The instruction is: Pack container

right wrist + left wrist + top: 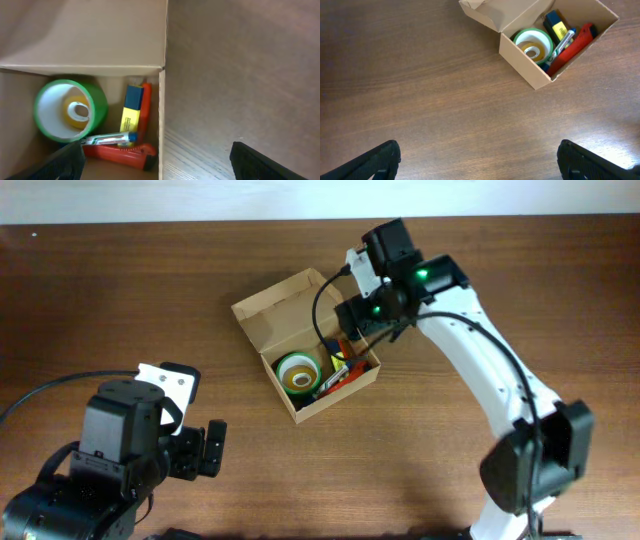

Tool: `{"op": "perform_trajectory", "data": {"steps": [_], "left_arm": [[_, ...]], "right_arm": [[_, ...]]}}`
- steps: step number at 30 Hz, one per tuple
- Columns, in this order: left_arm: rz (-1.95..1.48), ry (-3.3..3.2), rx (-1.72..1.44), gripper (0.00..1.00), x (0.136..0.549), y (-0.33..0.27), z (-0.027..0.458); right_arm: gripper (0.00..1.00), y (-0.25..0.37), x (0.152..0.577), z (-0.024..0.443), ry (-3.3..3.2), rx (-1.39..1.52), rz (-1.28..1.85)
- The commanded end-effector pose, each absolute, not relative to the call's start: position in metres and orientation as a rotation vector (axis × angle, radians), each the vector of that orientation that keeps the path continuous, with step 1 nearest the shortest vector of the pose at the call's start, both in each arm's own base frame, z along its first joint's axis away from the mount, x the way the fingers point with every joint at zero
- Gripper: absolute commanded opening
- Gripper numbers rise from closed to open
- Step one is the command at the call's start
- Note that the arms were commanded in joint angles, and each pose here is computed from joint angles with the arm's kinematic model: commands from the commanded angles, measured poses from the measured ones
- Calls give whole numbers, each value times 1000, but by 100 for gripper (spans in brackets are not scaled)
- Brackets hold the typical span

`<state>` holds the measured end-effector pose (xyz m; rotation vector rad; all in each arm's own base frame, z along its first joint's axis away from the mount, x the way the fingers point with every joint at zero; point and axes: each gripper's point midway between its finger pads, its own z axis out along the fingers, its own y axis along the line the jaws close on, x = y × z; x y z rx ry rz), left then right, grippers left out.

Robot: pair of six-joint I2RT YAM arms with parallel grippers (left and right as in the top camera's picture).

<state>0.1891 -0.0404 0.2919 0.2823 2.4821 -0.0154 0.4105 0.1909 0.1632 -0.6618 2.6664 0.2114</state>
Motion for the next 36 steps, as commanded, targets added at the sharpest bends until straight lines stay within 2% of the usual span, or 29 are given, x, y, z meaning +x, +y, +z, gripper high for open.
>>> {"op": "perform_trajectory", "data": {"steps": [1, 4, 6, 8, 10, 13, 15, 16, 19, 36], "left_arm": [[-21, 2477, 307, 100, 188, -42, 293], [-21, 2477, 307, 100, 188, -42, 293], [-21, 2477, 307, 100, 188, -42, 293], [-20, 2477, 307, 100, 188, -42, 293], [-21, 2477, 307, 100, 188, -42, 293], [-21, 2476, 307, 100, 188, -42, 293], [-20, 2477, 307, 100, 188, -42, 293], [-21, 2477, 307, 100, 188, -42, 293], [-21, 2476, 307, 100, 188, -42, 293], [-21, 2476, 307, 100, 188, -42, 293]], "right_arm": [[94, 190, 413, 142, 2728, -640, 190], [94, 189, 410, 109, 2814, -656, 172], [87, 186, 409, 95, 2845, -659, 152], [68, 181, 410, 85, 2867, -657, 106], [37, 181, 411, 80, 2876, -658, 99], [9, 181, 410, 79, 2879, -657, 99], [8, 181, 410, 79, 2880, -657, 99], [4, 181, 410, 79, 2880, -657, 99], [4, 181, 410, 79, 2880, -656, 99], [4, 171, 398, 77, 3020, 67, 92]]}}
